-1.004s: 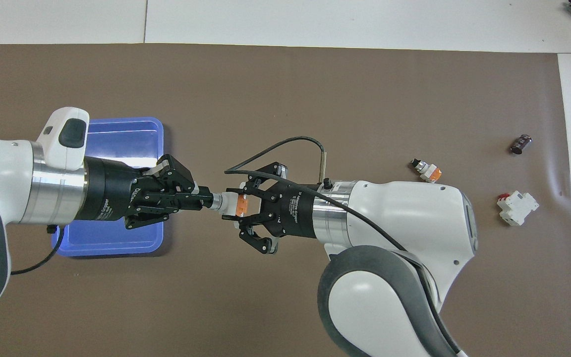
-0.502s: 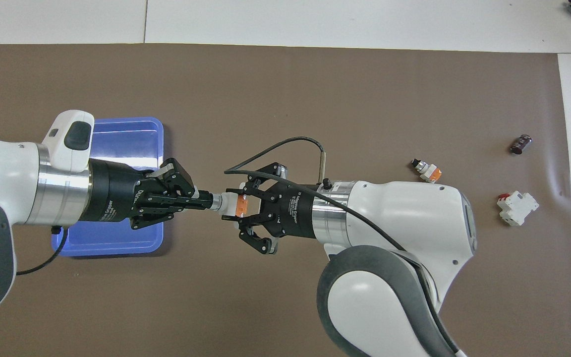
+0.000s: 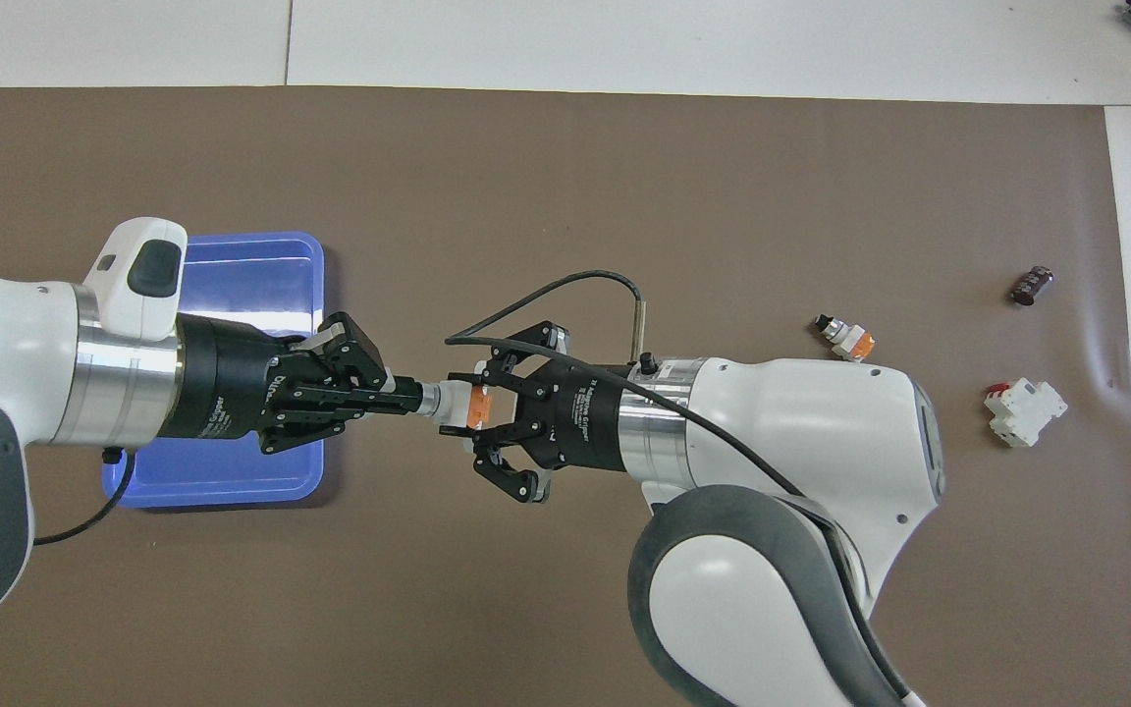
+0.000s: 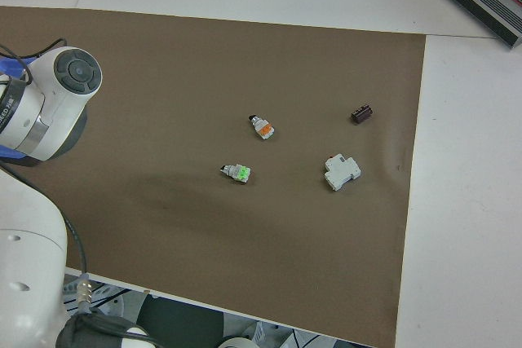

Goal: Turn and place switch with both arms
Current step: 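Hold the switch with the right gripper while the left gripper aligns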

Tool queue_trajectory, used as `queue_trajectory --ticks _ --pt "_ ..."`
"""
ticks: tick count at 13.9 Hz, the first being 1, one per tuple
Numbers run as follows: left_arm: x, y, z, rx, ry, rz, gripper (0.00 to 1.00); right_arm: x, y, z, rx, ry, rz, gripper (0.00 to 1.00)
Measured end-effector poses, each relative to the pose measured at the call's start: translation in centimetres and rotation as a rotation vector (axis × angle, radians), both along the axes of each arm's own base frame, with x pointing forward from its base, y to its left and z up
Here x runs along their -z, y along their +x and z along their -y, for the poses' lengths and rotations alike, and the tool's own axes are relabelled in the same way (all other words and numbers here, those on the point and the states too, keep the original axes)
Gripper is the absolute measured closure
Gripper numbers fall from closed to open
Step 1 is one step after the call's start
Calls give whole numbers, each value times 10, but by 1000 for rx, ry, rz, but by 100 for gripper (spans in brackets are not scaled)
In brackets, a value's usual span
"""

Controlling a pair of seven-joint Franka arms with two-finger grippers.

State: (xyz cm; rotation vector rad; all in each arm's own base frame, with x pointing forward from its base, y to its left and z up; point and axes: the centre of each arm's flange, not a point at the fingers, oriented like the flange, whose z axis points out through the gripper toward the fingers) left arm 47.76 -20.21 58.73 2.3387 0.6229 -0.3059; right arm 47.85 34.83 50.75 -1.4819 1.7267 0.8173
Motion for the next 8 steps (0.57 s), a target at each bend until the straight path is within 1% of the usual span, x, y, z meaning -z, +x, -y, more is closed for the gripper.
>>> queue_trajectory --ticks 1,2,6,8 --pt "0 0 0 -28 2 -26 90 0 0 0 0 0 0 59" --pt "0 0 0 -73 5 -68 90 0 0 0 0 0 0 59" --pt "0 0 2 -277 17 -248 90 0 1 2 3 0 -1 59" --pt "-1 0 2 -397 24 -355 90 0 1 2 4 0 0 59"
